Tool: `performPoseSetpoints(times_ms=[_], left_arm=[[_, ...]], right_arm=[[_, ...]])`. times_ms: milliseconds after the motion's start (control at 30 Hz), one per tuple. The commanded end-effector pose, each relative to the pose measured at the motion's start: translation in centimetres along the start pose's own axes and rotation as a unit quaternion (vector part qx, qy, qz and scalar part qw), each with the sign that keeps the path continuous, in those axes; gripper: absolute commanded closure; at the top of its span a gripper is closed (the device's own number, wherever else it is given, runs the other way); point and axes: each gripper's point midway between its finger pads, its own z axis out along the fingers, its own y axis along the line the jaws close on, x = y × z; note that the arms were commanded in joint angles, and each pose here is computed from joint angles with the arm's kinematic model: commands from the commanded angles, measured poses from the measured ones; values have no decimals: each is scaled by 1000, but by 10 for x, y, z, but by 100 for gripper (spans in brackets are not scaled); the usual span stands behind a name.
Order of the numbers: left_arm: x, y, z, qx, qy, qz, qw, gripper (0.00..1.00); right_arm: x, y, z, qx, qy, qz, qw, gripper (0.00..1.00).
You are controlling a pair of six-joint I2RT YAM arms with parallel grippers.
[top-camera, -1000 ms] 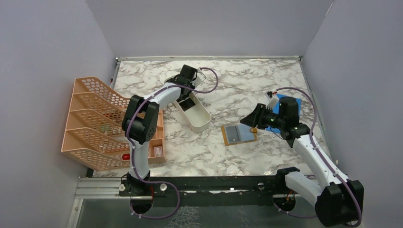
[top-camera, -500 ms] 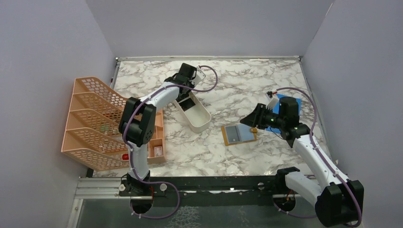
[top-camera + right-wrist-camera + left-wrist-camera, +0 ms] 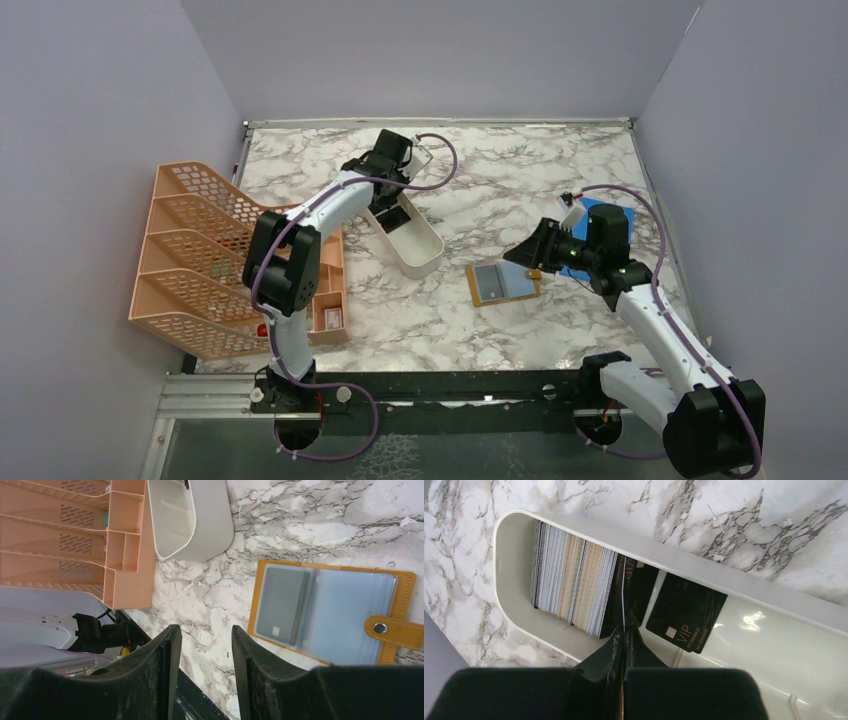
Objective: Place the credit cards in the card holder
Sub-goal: Pick up the credit card from the storage box.
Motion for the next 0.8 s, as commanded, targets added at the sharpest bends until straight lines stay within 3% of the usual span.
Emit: performPoseSetpoints(times_ms=[0, 167, 333, 533, 633, 700, 767], left_arm=[[-31, 5, -53, 22, -57, -71, 996, 100], [-64, -2, -104, 70, -134, -143, 978, 100], [-94, -30, -156, 175, -212, -217, 937, 100], [-124, -77, -223, 358, -331, -321, 812, 100], [-122, -96, -246, 439, -345, -381, 737, 100], [-116, -109, -251, 471, -339, -407, 706, 100], [-113, -129, -251, 491, -324, -414, 695, 100]], right_arm=[[3, 17, -2, -48, 0, -9, 999, 53], [4, 34, -6, -97, -4, -10, 995, 53], [-4, 51, -12, -137, -24, -11, 990, 53], [-17, 83, -23, -213, -53, -10, 976, 55], [-23, 93, -31, -231, -73, -19, 970, 57], [-26, 99, -36, -240, -85, -20, 967, 58], [-28, 104, -40, -250, -95, -15, 963, 58]])
